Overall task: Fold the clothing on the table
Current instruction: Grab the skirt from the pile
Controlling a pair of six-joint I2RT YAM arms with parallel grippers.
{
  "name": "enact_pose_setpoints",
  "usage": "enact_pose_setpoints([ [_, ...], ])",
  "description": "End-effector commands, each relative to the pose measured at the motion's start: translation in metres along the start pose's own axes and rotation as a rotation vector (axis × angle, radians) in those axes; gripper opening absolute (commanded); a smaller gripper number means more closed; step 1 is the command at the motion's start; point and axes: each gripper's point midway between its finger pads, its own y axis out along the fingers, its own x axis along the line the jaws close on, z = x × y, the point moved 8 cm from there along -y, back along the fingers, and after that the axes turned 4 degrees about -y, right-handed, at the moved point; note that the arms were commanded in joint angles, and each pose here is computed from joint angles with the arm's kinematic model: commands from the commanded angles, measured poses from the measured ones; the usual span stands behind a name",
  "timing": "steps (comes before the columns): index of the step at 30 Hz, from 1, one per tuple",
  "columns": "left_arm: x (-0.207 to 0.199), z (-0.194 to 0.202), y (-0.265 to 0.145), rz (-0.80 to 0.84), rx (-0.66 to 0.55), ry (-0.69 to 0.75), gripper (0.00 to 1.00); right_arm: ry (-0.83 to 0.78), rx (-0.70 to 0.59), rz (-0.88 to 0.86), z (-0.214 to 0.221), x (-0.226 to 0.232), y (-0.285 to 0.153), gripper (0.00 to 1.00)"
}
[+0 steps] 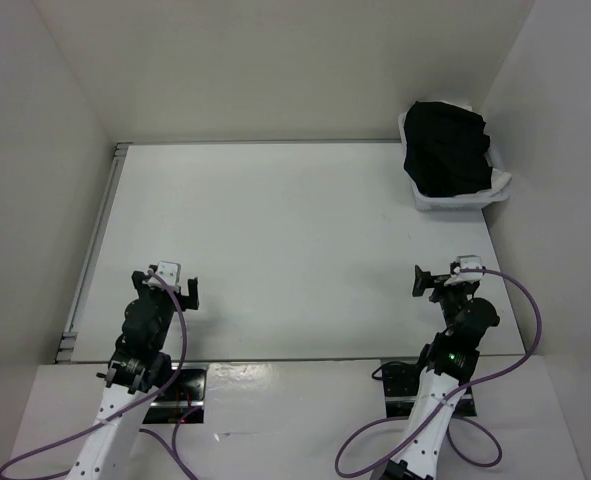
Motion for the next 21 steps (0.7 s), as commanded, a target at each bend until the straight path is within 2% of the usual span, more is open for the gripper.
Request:
enact_pose_setpoints([
  [1,0.000,-0.009,0.001,-0.006,-0.133,-0.044,1.00,-0.036,-0.039,-0.010,0.006,0.001,0.000,0.98],
  [12,0.000,-0.009,0.001,-0.006,-0.133,-0.044,1.00,-0.036,-0.039,-0.010,0.006,0.001,0.000,0.98],
  [15,0.004,-0.038,-0.006,-0.019,-0.220,-0.032,1.00,-0.054,-0.085,-0.012,-0.011,0.001,-0.001,0.98],
  [17,0.009,-0.059,-0.014,-0.060,-0.287,-0.049,1.00,-0.078,-0.134,0.065,-0.030,-0.007,-0.004,0.98],
  [19,0.014,-0.099,-0.032,-0.081,-0.392,-0.072,1.00,-0.105,-0.220,0.130,-0.065,-0.013,-0.011,0.98],
  [21,0.017,-0.124,-0.044,-0.082,-0.441,-0.081,1.00,-0.144,-0.312,0.141,-0.103,-0.011,-0.022,0.98],
])
